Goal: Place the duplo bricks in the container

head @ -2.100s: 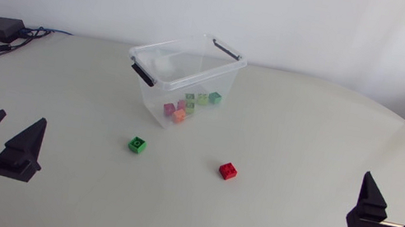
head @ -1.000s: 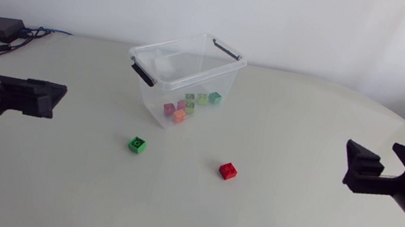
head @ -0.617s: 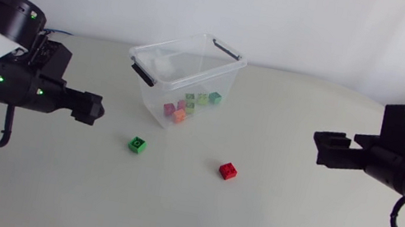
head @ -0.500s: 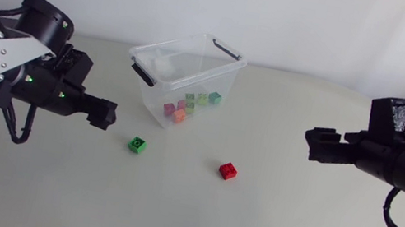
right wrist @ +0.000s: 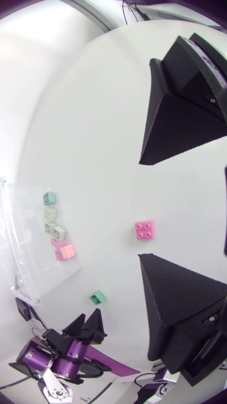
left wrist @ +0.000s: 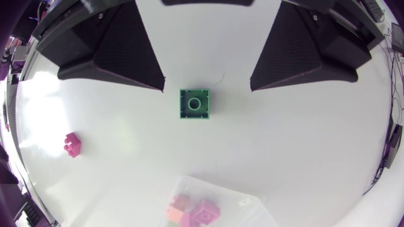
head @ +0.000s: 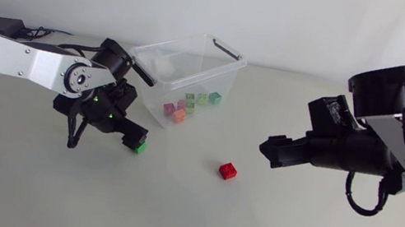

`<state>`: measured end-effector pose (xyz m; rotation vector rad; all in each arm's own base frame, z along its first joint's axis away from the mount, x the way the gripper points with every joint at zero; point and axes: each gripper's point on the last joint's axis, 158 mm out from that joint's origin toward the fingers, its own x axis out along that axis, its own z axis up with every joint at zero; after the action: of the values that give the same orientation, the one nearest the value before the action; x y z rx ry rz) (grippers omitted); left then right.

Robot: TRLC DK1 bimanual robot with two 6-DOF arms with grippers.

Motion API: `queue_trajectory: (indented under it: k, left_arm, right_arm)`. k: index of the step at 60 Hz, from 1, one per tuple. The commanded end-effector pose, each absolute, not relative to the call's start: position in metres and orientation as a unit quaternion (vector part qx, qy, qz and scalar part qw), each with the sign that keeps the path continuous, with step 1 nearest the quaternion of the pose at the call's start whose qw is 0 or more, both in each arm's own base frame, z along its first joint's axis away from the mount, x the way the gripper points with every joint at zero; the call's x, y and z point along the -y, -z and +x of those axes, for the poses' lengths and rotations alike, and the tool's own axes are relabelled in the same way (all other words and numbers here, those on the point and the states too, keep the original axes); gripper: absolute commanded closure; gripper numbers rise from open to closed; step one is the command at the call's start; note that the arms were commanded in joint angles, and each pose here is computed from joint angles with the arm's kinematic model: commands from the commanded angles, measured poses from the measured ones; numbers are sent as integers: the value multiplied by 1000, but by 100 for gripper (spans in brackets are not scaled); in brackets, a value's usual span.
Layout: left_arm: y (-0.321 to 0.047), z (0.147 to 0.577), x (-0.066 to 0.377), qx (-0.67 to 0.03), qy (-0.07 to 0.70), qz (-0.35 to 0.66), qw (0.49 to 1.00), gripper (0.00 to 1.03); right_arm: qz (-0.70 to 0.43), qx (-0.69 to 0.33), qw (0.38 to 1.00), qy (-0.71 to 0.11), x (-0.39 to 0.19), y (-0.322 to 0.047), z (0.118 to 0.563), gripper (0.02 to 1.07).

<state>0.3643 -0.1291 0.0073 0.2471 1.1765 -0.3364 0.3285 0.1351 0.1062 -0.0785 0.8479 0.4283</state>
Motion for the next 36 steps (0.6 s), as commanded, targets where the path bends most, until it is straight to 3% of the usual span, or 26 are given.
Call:
queue_trajectory:
  k: [1, 10, 17, 22, 26, 28, 36]
  left_arm:
    - [-2, 376, 133, -549, 163, 132, 809, 11]
    - [11, 385, 138, -551, 169, 139, 805, 12]
    - [20, 390, 141, -552, 172, 143, 804, 22]
    - [28, 386, 144, -558, 175, 146, 798, 22]
    - [34, 385, 146, -559, 178, 148, 796, 34]
    - [36, 386, 147, -558, 178, 146, 798, 45]
    - [44, 378, 154, -565, 194, 137, 790, 60]
  right_arm:
    - [-58, -427, 876, -215, -145, -90, 334, 6]
    - [-91, -448, 856, -240, -161, -71, 334, 6]
    - [-108, -467, 842, -250, -167, -52, 336, 6]
    - [-116, -471, 839, -245, -167, -41, 340, 6]
    - [-124, -473, 838, -241, -166, -31, 345, 6]
    - [-126, -477, 836, -241, -166, -26, 346, 7]
    - [-134, -491, 826, -241, -167, -6, 352, 7]
